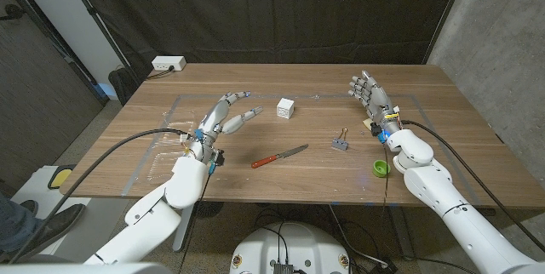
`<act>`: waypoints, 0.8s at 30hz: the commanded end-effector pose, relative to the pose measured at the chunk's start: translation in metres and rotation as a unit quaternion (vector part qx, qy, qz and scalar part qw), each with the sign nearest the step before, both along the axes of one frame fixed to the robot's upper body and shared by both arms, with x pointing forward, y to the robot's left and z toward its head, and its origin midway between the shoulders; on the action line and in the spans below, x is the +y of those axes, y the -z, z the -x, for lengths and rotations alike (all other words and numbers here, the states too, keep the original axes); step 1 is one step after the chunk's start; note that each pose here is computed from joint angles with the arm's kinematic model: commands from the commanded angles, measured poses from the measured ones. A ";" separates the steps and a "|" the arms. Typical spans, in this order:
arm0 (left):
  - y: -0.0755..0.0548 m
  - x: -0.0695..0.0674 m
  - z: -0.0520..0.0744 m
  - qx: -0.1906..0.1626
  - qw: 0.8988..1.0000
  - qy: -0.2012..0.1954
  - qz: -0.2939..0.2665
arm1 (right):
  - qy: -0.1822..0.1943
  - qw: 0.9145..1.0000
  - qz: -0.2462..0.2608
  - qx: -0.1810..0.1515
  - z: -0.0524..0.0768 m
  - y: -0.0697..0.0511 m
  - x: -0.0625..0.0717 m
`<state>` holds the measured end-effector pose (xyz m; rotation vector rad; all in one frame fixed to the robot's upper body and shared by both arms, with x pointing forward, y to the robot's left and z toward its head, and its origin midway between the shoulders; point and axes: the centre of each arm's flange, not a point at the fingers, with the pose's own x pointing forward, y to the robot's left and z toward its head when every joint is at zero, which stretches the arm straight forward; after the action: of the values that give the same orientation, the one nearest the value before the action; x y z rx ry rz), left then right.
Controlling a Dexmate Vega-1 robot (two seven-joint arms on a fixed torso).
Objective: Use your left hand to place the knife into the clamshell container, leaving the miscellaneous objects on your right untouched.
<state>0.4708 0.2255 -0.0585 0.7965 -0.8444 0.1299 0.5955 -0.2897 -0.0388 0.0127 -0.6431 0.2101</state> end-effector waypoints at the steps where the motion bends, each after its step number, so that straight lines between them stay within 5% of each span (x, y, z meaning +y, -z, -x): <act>1: 0.004 -0.017 0.022 -0.016 0.995 -0.056 -0.086 | 0.000 1.000 0.008 0.010 0.002 -0.002 -0.004; 14: -0.001 -0.028 0.041 0.019 0.972 -0.164 -0.166 | -0.009 1.000 0.011 0.014 -0.002 -0.002 -0.002; 24: -0.011 -0.041 0.040 0.040 0.955 -0.190 -0.222 | -0.013 1.000 0.009 0.018 -0.003 0.001 0.000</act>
<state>0.4377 0.1958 -0.0582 1.2538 -0.6980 0.2364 0.5970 -0.2914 -0.0377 0.0031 -0.6131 0.2313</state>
